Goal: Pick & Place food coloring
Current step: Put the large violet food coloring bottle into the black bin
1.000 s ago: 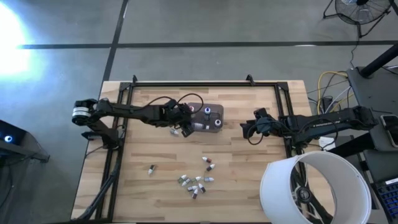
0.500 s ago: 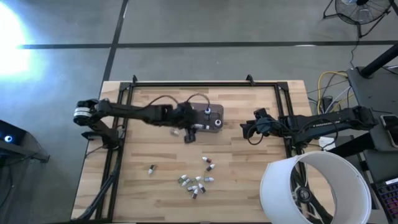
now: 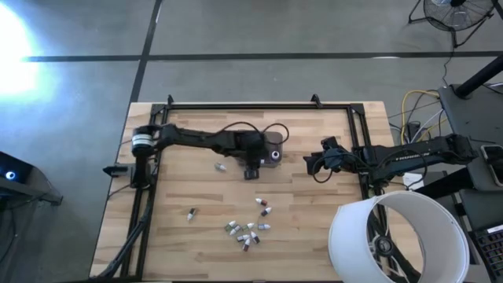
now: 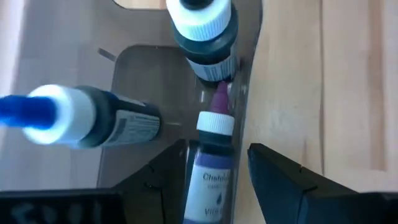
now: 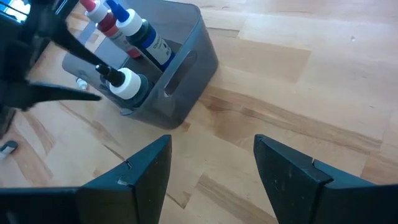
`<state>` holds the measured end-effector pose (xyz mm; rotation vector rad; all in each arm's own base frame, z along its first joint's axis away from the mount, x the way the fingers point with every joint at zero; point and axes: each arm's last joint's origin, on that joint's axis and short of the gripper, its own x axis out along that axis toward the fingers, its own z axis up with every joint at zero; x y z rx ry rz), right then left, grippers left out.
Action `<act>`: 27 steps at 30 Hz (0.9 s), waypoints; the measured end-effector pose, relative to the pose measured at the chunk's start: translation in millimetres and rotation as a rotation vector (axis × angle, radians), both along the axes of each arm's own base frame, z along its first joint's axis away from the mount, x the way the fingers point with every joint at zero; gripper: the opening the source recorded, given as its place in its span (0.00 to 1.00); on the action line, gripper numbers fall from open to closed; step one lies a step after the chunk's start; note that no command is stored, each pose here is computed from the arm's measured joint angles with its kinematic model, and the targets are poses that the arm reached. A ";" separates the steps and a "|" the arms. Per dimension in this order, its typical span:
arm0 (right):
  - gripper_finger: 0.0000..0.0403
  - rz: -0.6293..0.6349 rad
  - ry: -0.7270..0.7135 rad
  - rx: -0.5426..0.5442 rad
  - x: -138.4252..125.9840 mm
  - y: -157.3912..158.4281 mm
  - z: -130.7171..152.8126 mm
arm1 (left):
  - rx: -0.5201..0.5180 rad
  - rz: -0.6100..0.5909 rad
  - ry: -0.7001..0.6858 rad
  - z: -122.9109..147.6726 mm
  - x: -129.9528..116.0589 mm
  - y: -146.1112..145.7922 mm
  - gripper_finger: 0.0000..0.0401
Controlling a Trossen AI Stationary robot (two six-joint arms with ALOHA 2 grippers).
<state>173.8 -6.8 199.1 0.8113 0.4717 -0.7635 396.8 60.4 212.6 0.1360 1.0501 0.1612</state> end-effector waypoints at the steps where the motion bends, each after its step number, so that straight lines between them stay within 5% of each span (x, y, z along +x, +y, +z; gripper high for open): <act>1: 0.55 0.000 0.000 0.001 0.0 0.0 0.0 | 0.001 0.002 0.008 -2.8 3.4 0.6 0.37; 10: 0.55 0.014 0.002 0.013 0.0 0.5 -0.5 | -0.012 -0.093 0.060 -4.5 7.2 -2.2 0.37; 27: 0.55 0.012 0.029 0.007 -3.2 0.2 -8.4 | -0.128 -0.068 0.188 -17.8 -5.3 -8.3 0.37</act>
